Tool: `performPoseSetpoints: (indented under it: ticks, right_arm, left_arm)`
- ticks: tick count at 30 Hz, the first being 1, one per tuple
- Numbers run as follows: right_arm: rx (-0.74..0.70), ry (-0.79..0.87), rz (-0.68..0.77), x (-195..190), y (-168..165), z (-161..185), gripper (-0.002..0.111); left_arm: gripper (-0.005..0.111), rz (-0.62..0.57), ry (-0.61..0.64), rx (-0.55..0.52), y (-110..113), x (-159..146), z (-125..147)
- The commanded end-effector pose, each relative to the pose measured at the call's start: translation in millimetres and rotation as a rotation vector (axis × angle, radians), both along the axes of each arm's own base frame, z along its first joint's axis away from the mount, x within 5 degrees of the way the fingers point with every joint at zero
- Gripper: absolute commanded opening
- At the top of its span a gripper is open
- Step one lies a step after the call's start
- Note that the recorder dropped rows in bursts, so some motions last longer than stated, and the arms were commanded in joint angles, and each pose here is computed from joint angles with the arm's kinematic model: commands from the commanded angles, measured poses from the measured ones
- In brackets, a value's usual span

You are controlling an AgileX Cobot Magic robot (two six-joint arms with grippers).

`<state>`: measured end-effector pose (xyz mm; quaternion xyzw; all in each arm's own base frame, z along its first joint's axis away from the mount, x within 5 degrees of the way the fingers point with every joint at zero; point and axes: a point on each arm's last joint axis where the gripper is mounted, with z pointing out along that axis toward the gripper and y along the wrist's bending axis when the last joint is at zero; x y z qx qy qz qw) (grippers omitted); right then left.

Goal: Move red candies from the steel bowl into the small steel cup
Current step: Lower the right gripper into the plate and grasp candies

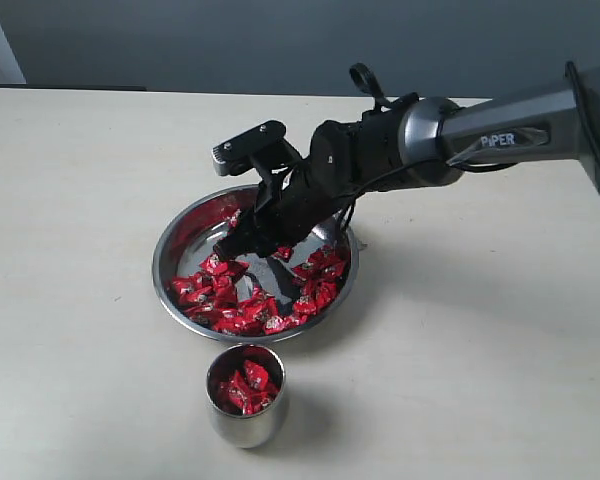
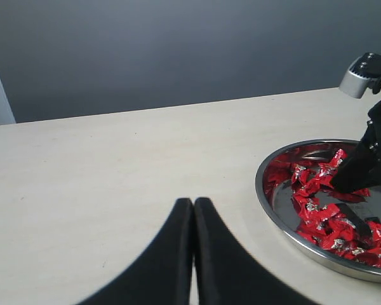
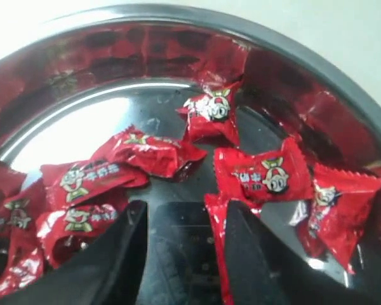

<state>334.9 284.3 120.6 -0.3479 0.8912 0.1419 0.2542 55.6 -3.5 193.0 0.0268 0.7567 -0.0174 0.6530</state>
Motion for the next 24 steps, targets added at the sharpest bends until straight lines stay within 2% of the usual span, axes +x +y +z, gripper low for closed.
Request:
performPoseSetpoints:
  ticks: [1, 9, 24]
  right_arm:
    - [0.010, -0.027, -0.013, 11.0, -1.1, 2.6, 0.040]
    - [-0.029, 0.044, -0.031, 17.5, -19.5, -1.7, 0.040]
    - [-0.067, 0.091, -0.012, 14.5, -21.0, -14.3, 0.040]
  left_arm:
    - [0.000, -0.001, -0.003, -0.006, -0.1, -0.2, -0.8]
    - [0.000, -0.001, -0.003, -0.006, -0.1, -0.2, -0.8]
    - [0.000, -0.001, -0.003, -0.006, -0.1, -0.2, -0.8]
